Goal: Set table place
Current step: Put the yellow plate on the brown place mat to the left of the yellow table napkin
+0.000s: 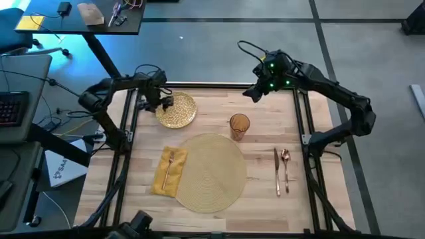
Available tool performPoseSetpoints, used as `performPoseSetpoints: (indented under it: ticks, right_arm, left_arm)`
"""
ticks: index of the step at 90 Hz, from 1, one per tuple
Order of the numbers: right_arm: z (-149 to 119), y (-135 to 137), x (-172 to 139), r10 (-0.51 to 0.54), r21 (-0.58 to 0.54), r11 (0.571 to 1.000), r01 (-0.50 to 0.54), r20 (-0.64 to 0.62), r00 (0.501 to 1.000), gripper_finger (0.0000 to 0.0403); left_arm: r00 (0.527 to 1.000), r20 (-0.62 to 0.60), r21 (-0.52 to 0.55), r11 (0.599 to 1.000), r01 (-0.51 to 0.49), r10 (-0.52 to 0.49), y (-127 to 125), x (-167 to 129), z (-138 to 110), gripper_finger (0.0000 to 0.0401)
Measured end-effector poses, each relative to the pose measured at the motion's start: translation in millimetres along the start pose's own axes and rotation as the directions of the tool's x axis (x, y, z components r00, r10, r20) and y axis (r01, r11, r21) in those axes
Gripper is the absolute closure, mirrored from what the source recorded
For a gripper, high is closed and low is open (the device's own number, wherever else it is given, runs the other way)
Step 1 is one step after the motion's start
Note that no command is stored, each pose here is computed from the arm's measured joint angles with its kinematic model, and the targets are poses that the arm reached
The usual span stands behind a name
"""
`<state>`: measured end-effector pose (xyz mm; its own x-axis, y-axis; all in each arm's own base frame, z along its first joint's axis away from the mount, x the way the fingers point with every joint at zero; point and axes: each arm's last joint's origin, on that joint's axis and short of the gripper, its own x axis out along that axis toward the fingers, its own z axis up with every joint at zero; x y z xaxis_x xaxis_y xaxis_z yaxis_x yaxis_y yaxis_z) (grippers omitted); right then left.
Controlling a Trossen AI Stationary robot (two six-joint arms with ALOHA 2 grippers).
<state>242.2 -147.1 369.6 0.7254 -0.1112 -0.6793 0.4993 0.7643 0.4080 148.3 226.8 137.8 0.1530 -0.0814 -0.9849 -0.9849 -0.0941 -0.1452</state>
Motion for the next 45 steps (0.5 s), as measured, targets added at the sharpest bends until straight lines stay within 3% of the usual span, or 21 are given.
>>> performPoseSetpoints:
  ticks: [20,36,45]
  right_arm:
    - [2,-17,-5,-0.040,-0.048,0.998,0.039,-0.006,0.999,0.0249]
    - [3,-29,-10,-0.071,-0.067,0.995,0.070,-0.011,0.997,0.0249]
    - [3,-34,-12,-0.068,-0.062,0.996,0.067,-0.011,0.998,0.0249]
  left_arm:
    - [0.996,0.055,-0.056,0.995,0.078,-0.075,-9,2,5,0.0269]
    - [0.984,0.110,-0.019,0.989,0.145,-0.142,-17,6,13,0.0357]
    - [0.970,0.115,0.034,0.976,0.213,-0.216,-26,8,15,0.0387]
